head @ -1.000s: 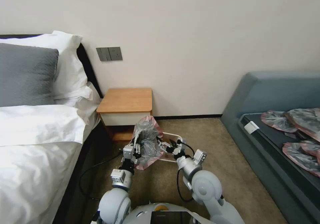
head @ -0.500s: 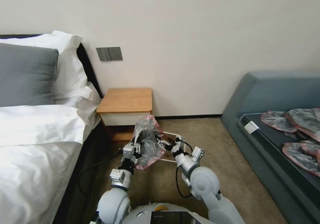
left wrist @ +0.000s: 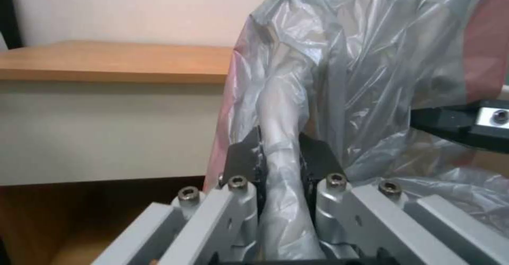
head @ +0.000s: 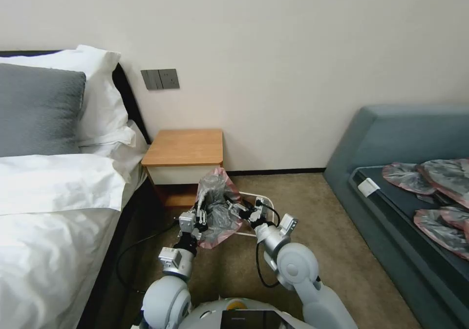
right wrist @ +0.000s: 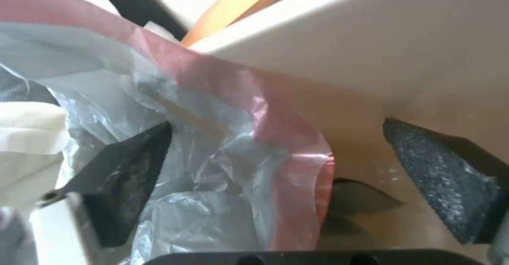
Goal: Pick up the garbage bag from the table and place it over the trash can.
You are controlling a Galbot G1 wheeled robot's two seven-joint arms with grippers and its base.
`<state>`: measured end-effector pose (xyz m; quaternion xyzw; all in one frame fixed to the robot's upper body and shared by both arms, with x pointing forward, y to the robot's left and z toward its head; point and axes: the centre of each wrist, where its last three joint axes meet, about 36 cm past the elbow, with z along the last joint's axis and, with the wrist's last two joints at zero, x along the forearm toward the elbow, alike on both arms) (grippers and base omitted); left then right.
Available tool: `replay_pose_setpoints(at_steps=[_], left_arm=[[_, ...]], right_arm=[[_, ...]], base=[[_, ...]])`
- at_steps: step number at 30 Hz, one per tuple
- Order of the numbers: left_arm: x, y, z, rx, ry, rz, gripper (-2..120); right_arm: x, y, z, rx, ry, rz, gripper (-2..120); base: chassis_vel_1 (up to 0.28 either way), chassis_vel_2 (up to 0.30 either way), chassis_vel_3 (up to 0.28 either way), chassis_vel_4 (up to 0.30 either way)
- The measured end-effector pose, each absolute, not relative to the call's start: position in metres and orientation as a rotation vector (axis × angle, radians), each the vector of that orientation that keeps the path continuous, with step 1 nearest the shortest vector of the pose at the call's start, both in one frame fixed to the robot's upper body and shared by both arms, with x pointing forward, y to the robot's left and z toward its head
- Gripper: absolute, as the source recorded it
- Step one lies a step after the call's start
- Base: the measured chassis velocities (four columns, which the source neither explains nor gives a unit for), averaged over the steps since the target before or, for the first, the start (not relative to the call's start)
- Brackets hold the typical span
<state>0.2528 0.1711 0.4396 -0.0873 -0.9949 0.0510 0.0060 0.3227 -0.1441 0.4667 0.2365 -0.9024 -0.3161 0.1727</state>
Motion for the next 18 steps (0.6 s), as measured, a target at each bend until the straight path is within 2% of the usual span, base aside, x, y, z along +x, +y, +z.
replay_pose_setpoints(at_steps=[1, 4, 5, 9, 10, 13, 15, 17, 18], left_arm=[[0.2528, 0.1711, 0.4396, -0.273, -3.114, 0.160, 8], [0.2531, 0.1710, 0.4397, -0.273, -3.114, 0.161, 8], [0.2531, 0.1710, 0.4397, -0.273, -3.114, 0.161, 8], [0.2534, 0.1708, 0.4393, -0.273, -3.113, 0.166, 7], [0.2534, 0.1708, 0.4393, -0.273, -3.113, 0.166, 7], [0.2538, 0.1711, 0.4386, -0.270, -3.106, 0.174, 7], [0.2540, 0.1711, 0.4385, -0.268, -3.101, 0.178, 7], [0.2546, 0.1709, 0.4380, -0.262, -3.093, 0.187, 7], [0.2546, 0.1709, 0.4380, -0.262, -3.093, 0.187, 7]], right_arm=[[0.3227, -0.1441, 0.4667, 0.671, -2.560, -0.897, 96], [0.3232, -0.1433, 0.4653, 0.678, -2.561, -0.906, 84], [0.3232, -0.1433, 0.4653, 0.678, -2.561, -0.906, 84], [0.3238, -0.1417, 0.4620, 0.688, -2.571, -0.898, 64], [0.3238, -0.1417, 0.4620, 0.688, -2.571, -0.898, 64], [0.3241, -0.1405, 0.4607, 0.692, -2.583, -0.887, 50], [0.3240, -0.1402, 0.4605, 0.693, -2.586, -0.884, 46], [0.3233, -0.1396, 0.4593, 0.694, -2.596, -0.873, 34], [0.3233, -0.1396, 0.4593, 0.694, -2.596, -0.873, 34]], base=[[0.000, 0.000, 0.000, 0.000], [0.000, 0.000, 0.000, 0.000], [0.000, 0.000, 0.000, 0.000], [0.000, 0.000, 0.000, 0.000], [0.000, 0.000, 0.000, 0.000], [0.000, 0.000, 0.000, 0.000], [0.000, 0.000, 0.000, 0.000], [0.000, 0.000, 0.000, 0.000], [0.000, 0.000, 0.000, 0.000]])
